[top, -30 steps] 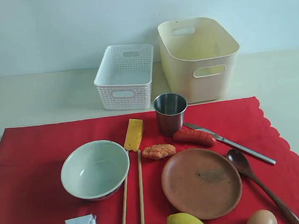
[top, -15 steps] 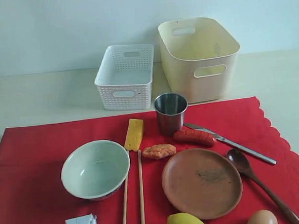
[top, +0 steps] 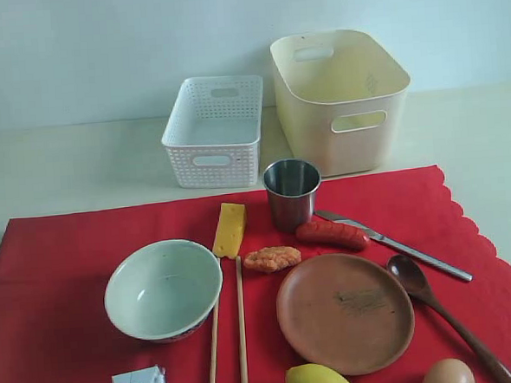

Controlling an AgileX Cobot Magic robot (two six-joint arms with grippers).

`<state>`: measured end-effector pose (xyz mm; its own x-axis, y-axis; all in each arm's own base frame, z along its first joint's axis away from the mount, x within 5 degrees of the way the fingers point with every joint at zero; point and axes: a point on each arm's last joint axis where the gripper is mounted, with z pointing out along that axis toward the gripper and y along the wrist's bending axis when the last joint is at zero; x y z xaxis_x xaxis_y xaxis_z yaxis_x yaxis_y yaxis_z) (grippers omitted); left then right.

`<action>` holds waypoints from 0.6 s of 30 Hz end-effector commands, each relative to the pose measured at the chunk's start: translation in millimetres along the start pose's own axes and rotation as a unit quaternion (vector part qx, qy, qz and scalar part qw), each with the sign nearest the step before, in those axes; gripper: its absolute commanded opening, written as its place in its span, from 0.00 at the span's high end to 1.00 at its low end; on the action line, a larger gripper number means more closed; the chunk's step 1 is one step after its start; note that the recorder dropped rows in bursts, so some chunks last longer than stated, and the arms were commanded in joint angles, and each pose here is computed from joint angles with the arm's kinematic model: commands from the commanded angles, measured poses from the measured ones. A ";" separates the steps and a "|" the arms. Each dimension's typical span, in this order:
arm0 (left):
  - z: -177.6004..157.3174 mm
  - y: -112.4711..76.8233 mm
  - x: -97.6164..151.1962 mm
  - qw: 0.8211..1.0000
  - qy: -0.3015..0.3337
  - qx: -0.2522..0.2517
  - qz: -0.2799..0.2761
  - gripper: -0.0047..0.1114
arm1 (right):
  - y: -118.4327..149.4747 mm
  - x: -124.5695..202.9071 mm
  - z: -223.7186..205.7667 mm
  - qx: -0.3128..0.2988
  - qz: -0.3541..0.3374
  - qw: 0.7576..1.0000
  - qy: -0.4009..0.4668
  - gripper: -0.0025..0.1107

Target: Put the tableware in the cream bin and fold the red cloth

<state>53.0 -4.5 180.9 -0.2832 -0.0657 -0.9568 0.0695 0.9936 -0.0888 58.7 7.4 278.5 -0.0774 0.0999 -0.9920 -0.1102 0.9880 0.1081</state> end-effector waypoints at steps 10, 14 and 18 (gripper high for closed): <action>-0.1 0.1 -0.1 1.000 -0.006 0.000 -0.001 0.96 | 6.5 -64.8 27.0 0.001 -0.003 1.000 0.001 0.98; -0.1 0.1 -0.1 1.000 -0.006 0.000 -0.001 0.96 | 6.6 -65.8 27.0 0.000 -0.003 1.000 -0.004 0.98; -0.1 0.1 -0.1 1.000 -0.006 0.000 -0.001 0.96 | 6.6 -66.0 27.0 0.000 -0.003 1.000 -0.005 0.98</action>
<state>53.0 -4.5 180.9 -0.2832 -0.0657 -0.9568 0.0695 0.9936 -0.0888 89.2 10.6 339.2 -0.0864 0.0990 -0.9913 -0.1091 0.9881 0.1082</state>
